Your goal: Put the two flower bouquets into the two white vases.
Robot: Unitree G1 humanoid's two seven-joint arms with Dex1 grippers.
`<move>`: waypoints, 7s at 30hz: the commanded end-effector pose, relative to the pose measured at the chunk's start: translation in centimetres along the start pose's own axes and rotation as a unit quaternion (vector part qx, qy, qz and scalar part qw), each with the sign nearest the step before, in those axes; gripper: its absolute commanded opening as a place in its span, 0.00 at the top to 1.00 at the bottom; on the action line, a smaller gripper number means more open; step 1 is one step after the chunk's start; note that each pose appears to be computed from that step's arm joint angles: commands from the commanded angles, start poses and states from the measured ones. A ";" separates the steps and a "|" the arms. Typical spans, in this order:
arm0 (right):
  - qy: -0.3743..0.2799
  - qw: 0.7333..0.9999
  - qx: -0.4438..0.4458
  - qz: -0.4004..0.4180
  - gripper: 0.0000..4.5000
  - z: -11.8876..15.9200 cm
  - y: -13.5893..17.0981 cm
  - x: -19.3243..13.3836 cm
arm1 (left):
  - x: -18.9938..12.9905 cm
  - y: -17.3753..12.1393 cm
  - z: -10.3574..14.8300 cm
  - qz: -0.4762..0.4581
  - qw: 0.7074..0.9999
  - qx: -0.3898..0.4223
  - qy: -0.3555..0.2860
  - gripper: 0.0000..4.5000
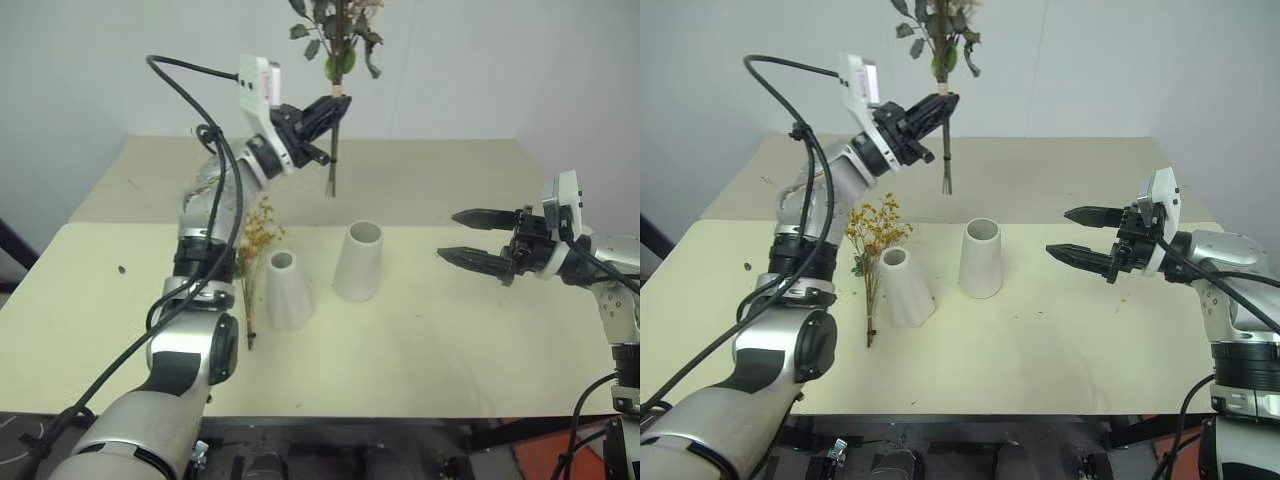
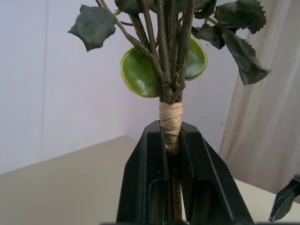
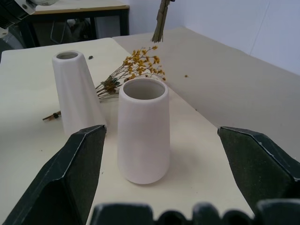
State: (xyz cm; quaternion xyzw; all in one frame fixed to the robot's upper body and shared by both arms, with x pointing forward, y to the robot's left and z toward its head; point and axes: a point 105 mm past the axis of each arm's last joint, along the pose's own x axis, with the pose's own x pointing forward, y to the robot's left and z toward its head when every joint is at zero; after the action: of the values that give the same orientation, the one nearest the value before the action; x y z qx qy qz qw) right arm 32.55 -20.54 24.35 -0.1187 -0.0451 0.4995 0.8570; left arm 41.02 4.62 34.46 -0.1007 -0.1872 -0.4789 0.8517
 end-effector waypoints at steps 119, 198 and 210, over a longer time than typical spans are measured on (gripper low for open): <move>-0.070 0.981 -0.067 0.166 0.00 4.4 5.8 1.2 | -20.4 3.7 -11.3 0.366 0.748 -0.095 0.545 0.00; -0.069 0.983 -0.045 0.162 0.00 3.3 7.2 1.8 | -10.9 -0.9 5.6 0.035 0.999 0.029 0.019 1.00; -0.071 0.984 -0.044 0.154 0.00 3.4 7.1 1.6 | -11.9 -3.5 4.1 -0.094 0.994 0.047 0.001 1.00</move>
State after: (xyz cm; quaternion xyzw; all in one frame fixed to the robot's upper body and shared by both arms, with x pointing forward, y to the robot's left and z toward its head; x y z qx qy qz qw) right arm 27.25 -15.14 24.74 -0.1180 -0.0892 0.6315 0.7612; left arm 32.74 13.46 31.91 -0.0641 -0.1846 -0.5321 0.8238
